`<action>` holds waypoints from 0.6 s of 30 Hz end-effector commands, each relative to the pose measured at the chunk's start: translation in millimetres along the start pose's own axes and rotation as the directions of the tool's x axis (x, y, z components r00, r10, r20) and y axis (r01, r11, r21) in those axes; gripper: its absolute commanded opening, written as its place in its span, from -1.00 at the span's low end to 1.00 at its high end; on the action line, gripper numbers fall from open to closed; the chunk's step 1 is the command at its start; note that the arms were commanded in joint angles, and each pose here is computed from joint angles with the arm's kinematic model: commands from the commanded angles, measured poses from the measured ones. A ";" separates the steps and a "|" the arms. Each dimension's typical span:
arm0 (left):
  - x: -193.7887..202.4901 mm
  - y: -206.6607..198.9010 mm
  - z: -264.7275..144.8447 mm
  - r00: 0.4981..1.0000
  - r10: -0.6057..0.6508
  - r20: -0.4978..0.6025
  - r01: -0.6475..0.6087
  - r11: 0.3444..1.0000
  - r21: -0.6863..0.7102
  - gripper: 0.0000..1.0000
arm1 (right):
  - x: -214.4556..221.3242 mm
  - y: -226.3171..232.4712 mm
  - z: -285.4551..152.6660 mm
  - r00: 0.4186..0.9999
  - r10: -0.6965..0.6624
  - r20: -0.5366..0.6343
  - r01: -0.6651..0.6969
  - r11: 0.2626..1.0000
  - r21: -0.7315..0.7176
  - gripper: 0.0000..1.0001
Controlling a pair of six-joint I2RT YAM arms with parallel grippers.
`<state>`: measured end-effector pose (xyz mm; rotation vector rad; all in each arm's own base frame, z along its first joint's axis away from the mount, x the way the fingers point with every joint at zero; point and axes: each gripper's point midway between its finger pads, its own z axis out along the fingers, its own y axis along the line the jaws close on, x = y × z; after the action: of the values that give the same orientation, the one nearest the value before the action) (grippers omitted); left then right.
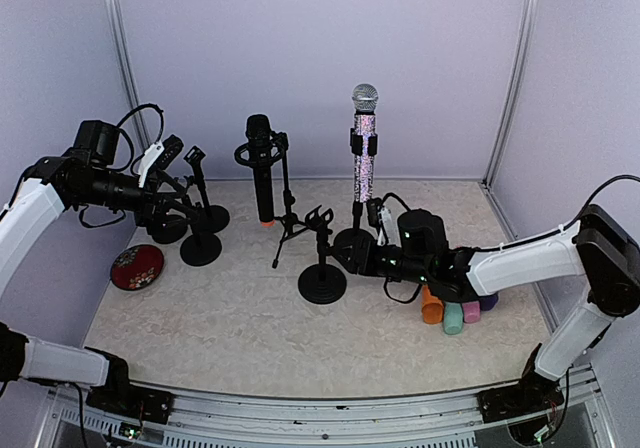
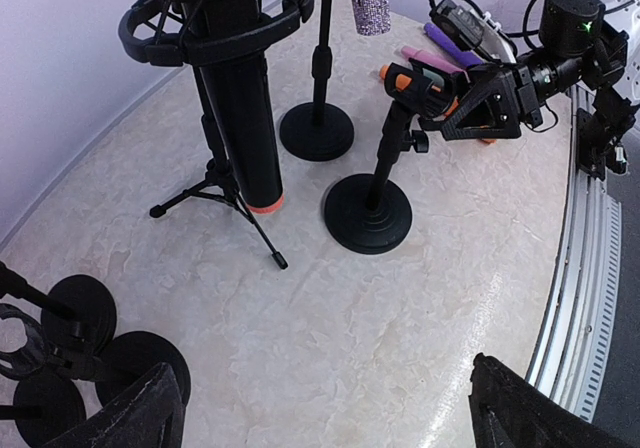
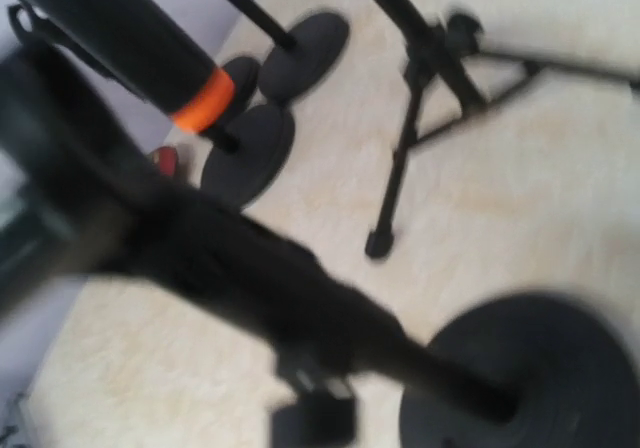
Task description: Remove the microphone from the stand
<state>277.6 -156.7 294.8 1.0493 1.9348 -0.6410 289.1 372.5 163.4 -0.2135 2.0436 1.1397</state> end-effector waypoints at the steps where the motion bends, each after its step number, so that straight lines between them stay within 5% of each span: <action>1: 1.6 -3.7 -1.2 1.000 -0.001 0.007 0.001 1.000 0.014 0.93 | -22.4 21.8 5.8 0.969 -0.238 0.061 0.233 0.969 0.085 0.07; 10: 0.3 -3.0 -0.5 1.000 0.001 0.010 -0.001 1.000 0.016 0.93 | -41.0 41.2 18.0 0.837 -0.545 0.053 0.506 0.806 0.307 0.22; 18: 2.2 -2.7 -1.7 1.000 0.014 0.002 -0.014 1.000 0.006 0.93 | -31.8 35.1 35.4 0.779 -0.627 -0.006 0.584 0.721 0.372 -0.13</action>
<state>277.4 -156.7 294.6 1.0523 1.9332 -0.6405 308.2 415.8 204.7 -0.5352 1.8275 0.4809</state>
